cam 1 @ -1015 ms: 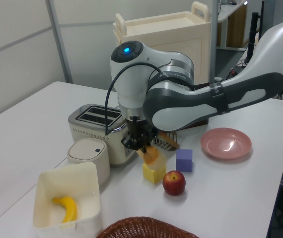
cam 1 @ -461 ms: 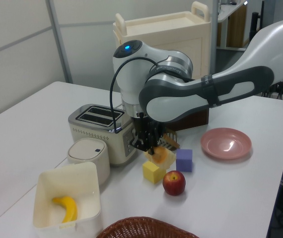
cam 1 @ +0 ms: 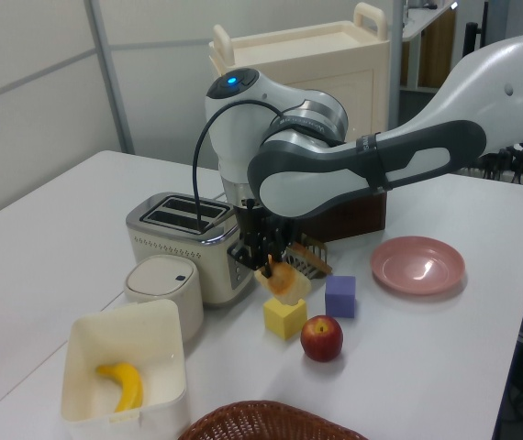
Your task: Put the bread on the table
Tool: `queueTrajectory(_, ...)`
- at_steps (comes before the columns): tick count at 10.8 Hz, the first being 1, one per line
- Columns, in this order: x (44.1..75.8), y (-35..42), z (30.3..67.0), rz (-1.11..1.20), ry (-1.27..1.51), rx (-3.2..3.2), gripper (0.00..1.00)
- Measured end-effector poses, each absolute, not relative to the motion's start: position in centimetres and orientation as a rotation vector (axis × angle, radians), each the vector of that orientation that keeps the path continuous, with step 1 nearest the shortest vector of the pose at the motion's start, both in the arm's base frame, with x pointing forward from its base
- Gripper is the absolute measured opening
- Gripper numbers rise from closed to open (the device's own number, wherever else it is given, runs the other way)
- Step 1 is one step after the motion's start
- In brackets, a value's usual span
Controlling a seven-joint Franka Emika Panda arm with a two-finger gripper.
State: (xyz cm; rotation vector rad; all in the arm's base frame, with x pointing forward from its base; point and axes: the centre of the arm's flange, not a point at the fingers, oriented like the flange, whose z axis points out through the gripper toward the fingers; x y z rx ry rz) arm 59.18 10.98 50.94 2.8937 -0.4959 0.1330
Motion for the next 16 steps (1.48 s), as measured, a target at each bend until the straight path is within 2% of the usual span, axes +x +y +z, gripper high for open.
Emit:
queueTrajectory(4, 59.3, 11.0, 50.6, 0.127, -0.512, 2.89, 0.88)
queueTrajectory(5, 59.3, 11.0, 50.6, 0.127, -0.512, 2.89, 1.0)
queueTrajectory(10, 58.9, 8.2, 51.8, 0.066, -0.453, 2.88, 1.0)
queueTrajectory(14, 56.0, -2.0, 58.8, -0.048, -0.348, 2.972, 1.0)
queueTrajectory(16, 55.5, -6.0, 60.7, -0.04, -0.374, 3.026, 1.0)
